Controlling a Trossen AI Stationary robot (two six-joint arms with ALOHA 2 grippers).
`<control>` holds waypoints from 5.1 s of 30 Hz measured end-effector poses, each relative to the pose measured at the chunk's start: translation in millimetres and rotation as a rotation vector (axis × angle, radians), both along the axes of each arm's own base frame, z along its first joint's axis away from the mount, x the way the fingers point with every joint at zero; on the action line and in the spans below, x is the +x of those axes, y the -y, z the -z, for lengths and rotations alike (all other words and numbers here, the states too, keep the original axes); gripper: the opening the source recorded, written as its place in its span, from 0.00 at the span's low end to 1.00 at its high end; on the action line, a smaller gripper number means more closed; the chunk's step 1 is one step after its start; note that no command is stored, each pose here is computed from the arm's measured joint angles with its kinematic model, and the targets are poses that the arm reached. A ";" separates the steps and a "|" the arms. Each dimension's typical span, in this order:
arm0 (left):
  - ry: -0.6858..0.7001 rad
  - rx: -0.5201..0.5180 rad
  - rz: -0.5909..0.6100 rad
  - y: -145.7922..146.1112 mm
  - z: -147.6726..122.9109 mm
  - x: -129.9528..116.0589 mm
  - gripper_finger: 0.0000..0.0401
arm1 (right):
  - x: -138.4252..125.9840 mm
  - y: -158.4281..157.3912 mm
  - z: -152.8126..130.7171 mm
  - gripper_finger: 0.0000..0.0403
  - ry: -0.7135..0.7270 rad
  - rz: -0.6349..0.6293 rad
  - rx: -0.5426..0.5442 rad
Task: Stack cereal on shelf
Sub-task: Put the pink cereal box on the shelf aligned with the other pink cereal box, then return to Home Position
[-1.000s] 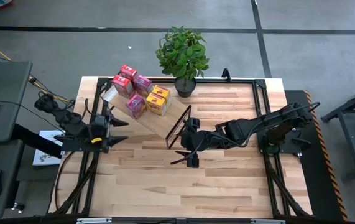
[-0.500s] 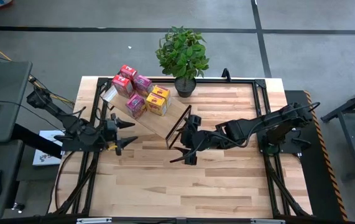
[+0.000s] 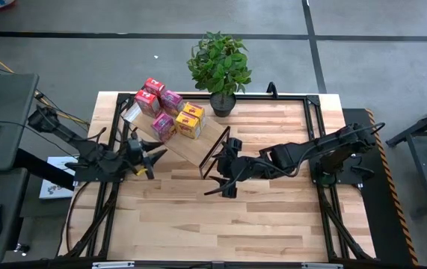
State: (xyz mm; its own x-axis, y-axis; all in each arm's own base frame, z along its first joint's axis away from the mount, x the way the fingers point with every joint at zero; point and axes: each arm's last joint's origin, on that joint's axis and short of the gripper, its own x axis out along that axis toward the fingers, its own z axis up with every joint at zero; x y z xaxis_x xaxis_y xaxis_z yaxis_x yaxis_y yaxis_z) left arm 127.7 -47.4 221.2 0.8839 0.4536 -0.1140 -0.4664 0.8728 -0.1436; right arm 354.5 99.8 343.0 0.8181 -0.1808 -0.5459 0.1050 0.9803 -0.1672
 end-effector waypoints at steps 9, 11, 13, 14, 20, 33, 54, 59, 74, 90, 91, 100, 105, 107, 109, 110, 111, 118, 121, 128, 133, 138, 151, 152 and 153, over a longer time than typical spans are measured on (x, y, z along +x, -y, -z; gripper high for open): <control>-0.036 0.042 -0.096 -4.9 4.5 5.1 0.01 | 0.0 -0.1 0.0 0.75 0.001 0.003 0.010; -0.039 0.043 -0.111 -6.6 5.0 6.2 0.01 | 0.0 -0.1 0.1 0.75 0.001 0.003 0.010; -0.051 0.050 -0.132 -9.1 6.2 7.2 0.00 | 0.0 -0.1 0.0 0.75 0.001 0.003 0.010; -0.060 0.053 -0.144 -10.6 7.1 7.7 0.00 | 0.1 -0.1 -0.1 0.75 0.002 0.003 0.011; -0.101 0.057 -0.217 -21.2 12.1 10.0 0.00 | 0.1 -0.1 -0.1 0.75 0.003 0.004 0.011; -0.176 0.081 -0.365 -42.0 18.0 9.9 0.00 | 0.1 -0.1 -0.1 0.75 0.003 0.004 0.011; -0.189 0.020 -0.322 -56.4 18.3 13.6 0.00 | 0.1 0.0 -0.1 0.75 0.004 0.006 0.009; -0.200 0.031 -0.357 -61.8 18.4 13.2 0.00 | 0.1 0.0 -0.2 0.75 0.004 0.006 0.010; -0.158 -0.003 -0.286 -68.0 15.7 21.6 0.00 | 0.1 -0.1 -0.1 0.75 0.004 0.003 0.011; -0.084 0.112 0.245 -39.1 -20.9 -7.4 0.00 | -5.1 0.7 6.5 0.75 -0.084 -0.006 0.001; -0.071 0.111 0.280 -37.0 -21.9 -11.8 0.00 | -5.1 0.6 6.6 0.75 -0.085 -0.009 0.004; 0.117 0.164 0.397 -34.0 -6.0 -45.5 0.00 | -5.8 -1.2 7.7 0.75 -0.110 -0.065 0.043; 0.160 0.200 0.428 -32.7 10.1 -45.0 0.00 | -9.5 -0.8 11.7 0.75 -0.171 -0.092 0.029; 0.167 0.202 0.458 -31.1 13.7 -42.6 0.00 | -11.0 -0.4 13.0 0.75 -0.193 -0.099 0.021; 0.154 0.203 0.459 -30.6 23.2 -39.8 0.00 | -13.2 0.0 15.1 0.75 -0.226 -0.104 0.018; 0.140 0.204 0.468 -30.2 29.6 -38.7 0.00 | -14.4 0.4 16.2 0.75 -0.244 -0.106 0.016; 0.152 0.204 0.475 -29.7 32.4 -37.3 0.00 | -15.6 0.8 17.3 0.75 -0.261 -0.105 0.012; 0.232 0.207 0.569 -28.0 40.4 -33.8 0.00 | -28.3 5.2 26.3 0.68 -0.411 -0.036 0.015; 0.258 0.211 0.650 -26.5 38.7 -34.1 0.00 | -31.9 6.4 28.3 0.59 -0.450 -0.017 0.017; 0.243 0.218 0.644 -27.9 39.9 -33.6 0.00 | -65.9 12.5 29.6 0.23 -0.620 0.096 0.039; 0.237 0.225 0.642 -27.9 40.3 -33.5 0.00 | -119.6 27.2 37.0 0.03 -0.498 0.204 0.170; 0.233 0.243 0.606 -28.9 40.0 -33.4 0.00 | -162.8 48.2 66.8 0.06 -0.146 0.166 0.276; 0.230 0.235 0.590 -29.4 40.2 -33.3 0.00 | -225.6 102.1 115.5 0.00 0.417 0.049 0.328; 0.230 0.235 0.589 -29.4 40.2 -33.3 0.00 | -227.7 101.4 119.7 0.00 0.446 0.017 0.326; 0.230 0.235 0.590 -29.4 40.2 -33.3 0.00 | -229.3 100.4 124.2 0.00 0.472 -0.018 0.330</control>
State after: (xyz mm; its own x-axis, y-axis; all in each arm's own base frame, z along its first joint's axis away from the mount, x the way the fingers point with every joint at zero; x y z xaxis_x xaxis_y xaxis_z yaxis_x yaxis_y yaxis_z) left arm 94.4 -18.0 180.9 0.9812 -0.1224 0.1493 0.1173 0.9922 0.0425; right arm 125.2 -0.7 218.8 0.9882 -0.0463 -0.1462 0.0765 0.9750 0.2088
